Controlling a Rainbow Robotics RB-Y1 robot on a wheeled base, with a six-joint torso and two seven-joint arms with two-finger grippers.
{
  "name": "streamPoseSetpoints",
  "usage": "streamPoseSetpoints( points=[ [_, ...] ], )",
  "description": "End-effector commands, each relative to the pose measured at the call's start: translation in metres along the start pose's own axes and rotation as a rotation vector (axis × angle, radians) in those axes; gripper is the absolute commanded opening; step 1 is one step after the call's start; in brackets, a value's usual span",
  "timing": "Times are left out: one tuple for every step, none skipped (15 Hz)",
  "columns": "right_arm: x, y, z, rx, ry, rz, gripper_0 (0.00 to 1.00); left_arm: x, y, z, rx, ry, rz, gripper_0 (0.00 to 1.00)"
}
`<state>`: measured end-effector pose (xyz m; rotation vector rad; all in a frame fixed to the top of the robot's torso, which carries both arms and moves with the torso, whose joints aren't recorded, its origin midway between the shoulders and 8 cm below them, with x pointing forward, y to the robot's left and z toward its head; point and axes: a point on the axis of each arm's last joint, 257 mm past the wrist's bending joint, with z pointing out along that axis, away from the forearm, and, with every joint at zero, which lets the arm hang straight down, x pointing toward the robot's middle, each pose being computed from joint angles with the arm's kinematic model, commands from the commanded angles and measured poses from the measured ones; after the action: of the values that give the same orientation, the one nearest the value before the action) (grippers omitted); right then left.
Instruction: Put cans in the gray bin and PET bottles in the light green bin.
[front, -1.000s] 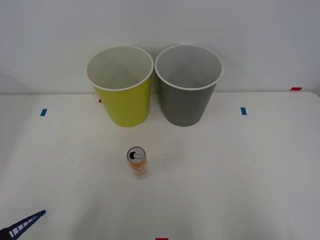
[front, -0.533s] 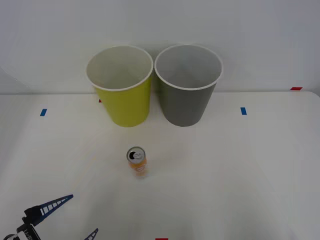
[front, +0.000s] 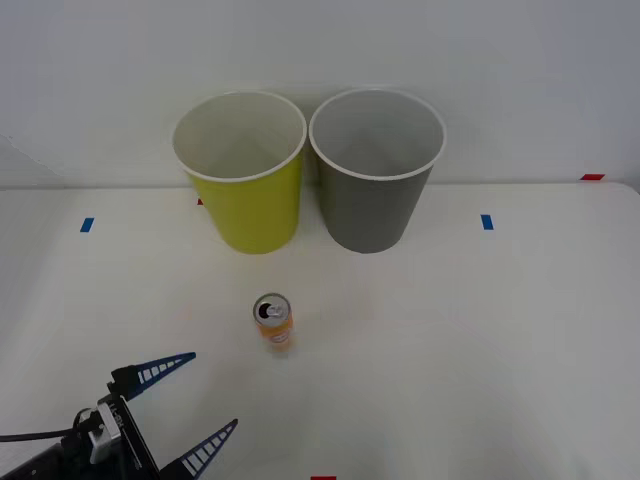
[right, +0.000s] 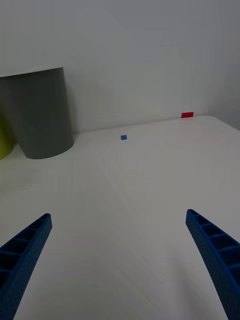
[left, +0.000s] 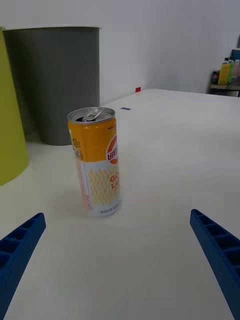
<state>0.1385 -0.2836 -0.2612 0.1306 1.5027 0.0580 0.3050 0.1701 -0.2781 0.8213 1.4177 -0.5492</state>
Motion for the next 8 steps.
streamPoseSetpoints(
  points=[
    [0.0,0.0,0.0,0.0,0.0,0.0,0.93,0.002,0.002,0.018,0.014,0.008,0.0,1.0],
    [0.0,0.0,0.0,0.0,0.0,0.0,0.93,0.0,0.004,0.023,0.013,0.008,-0.005,1.0],
    [0.0,0.0,0.0,0.0,0.0,0.0,0.93,0.001,0.008,0.03,0.0,0.01,-0.006,1.0],
    [0.0,0.0,0.0,0.0,0.0,0.0,0.93,0.002,0.012,0.036,-0.018,0.016,-0.01,1.0],
    [0.0,0.0,0.0,0.0,0.0,0.0,0.93,0.0,0.013,0.043,-0.031,0.007,-0.021,1.0],
    [0.0,0.0,0.0,0.0,0.0,0.0,0.93,-0.001,0.015,0.047,-0.041,0.001,-0.03,1.0],
    [0.0,0.0,0.0,0.0,0.0,0.0,0.93,-0.003,0.015,0.052,-0.047,-0.007,-0.036,1.0],
    [0.0,0.0,0.0,0.0,0.0,0.0,0.93,-0.006,0.015,0.056,-0.05,-0.018,-0.04,1.0]
  ],
)
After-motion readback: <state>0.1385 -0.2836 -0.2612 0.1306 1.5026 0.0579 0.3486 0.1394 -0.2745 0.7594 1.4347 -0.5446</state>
